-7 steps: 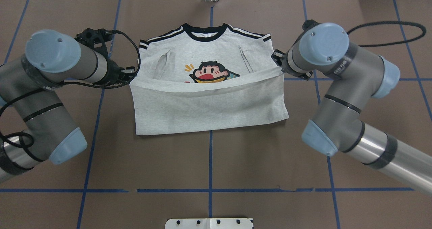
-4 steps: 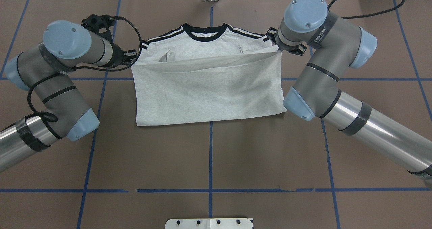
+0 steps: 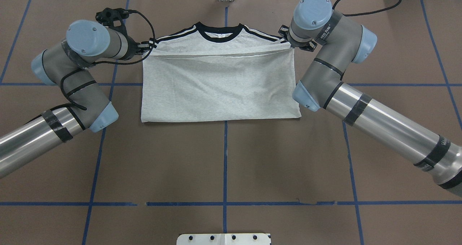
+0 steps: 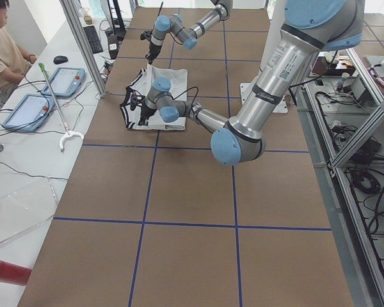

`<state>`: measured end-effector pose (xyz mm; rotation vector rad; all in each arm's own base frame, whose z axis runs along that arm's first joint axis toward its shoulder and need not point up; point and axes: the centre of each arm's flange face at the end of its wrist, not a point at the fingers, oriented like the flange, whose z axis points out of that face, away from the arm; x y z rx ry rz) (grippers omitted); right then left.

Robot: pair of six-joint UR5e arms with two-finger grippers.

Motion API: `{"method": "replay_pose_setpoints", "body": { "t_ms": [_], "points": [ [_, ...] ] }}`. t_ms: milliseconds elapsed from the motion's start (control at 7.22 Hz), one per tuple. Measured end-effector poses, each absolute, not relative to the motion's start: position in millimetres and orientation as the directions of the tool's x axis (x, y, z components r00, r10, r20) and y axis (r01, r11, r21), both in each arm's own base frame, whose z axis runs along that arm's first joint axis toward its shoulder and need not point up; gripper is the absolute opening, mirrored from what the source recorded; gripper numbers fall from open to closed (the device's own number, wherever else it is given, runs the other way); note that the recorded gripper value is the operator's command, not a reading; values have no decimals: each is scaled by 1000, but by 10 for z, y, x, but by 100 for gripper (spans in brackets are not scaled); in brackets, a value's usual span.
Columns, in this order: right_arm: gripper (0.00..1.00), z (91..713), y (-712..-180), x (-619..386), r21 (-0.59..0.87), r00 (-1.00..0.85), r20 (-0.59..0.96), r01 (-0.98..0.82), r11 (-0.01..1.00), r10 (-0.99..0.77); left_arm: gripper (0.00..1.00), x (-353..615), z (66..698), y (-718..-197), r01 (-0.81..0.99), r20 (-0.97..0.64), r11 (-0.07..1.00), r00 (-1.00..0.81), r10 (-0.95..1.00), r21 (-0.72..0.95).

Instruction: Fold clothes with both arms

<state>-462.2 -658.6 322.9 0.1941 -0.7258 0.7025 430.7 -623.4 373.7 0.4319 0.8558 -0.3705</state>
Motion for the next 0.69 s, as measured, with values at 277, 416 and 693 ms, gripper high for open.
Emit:
{"method": "replay_pose_setpoints", "body": {
  "t_ms": [277,416,693],
  "points": [
    [42,3240,-6716,-4671,-71,533,663,-654,753,526,38,4259,3732,-6341,495,-794,840,592,-138,223],
    [43,3248,-6763,-4636,-71,531,661,-659,749,530,41,4143,3723,-6419,505,-797,830,589,-133,235],
    [45,3255,-6858,-4500,-71,519,661,-676,734,542,42,3862,3717,-6591,508,-788,816,606,-109,277]
  ]
}}
